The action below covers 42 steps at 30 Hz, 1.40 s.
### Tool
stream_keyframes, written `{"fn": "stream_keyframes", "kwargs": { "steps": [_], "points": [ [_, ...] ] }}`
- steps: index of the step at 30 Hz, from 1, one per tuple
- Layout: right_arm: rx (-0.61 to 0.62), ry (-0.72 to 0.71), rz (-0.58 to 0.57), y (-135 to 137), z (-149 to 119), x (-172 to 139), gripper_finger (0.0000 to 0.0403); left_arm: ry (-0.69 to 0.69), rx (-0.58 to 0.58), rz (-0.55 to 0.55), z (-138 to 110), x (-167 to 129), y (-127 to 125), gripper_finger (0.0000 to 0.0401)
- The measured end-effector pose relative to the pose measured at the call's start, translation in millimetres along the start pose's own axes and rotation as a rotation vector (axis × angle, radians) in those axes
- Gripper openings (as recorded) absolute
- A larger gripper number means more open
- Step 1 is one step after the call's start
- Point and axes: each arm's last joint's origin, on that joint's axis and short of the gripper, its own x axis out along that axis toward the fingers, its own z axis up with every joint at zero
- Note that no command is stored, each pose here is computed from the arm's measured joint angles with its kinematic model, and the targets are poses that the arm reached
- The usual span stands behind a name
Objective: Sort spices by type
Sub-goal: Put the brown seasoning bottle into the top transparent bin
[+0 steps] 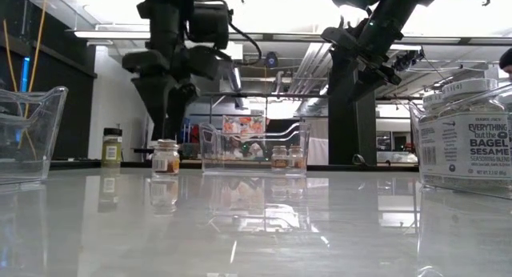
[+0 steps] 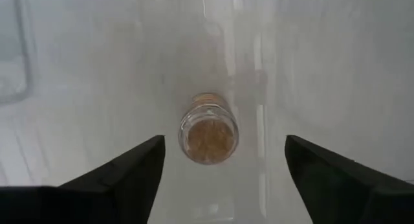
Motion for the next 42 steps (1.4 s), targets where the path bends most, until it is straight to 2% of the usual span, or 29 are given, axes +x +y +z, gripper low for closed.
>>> {"fn": "stream_keyframes", "kwargs": {
  "steps": [6,18,31,37,42],
  "points": [
    [-0.001,0.001,-0.001,-0.1,-0.1,0.0,0.0243,0.050,0.042,-0.017,6.4,20.9,2.6,0.0316],
    [-0.001,0.003,-0.003,-0.3,-0.3,0.0,0.0243,0.121,0.035,-0.034,13.4,53.3,7.0,0.0315],
    [0.002,0.003,-0.003,-0.3,-0.3,0.0,0.0243,0.093,0.030,-0.019,14.2,58.3,7.5,0.0252],
    [0.002,0.003,-0.003,-0.3,-0.3,0.0,0.0243,0.088,0.025,-0.013,-0.6,55.9,2.8,0.0242],
    [-0.001,0.001,-0.005,-0.4,-0.3,0.0,0.0243,-0.016,0.003,0.052,-3.8,43.7,2.9,0.0241]
  ]
}}
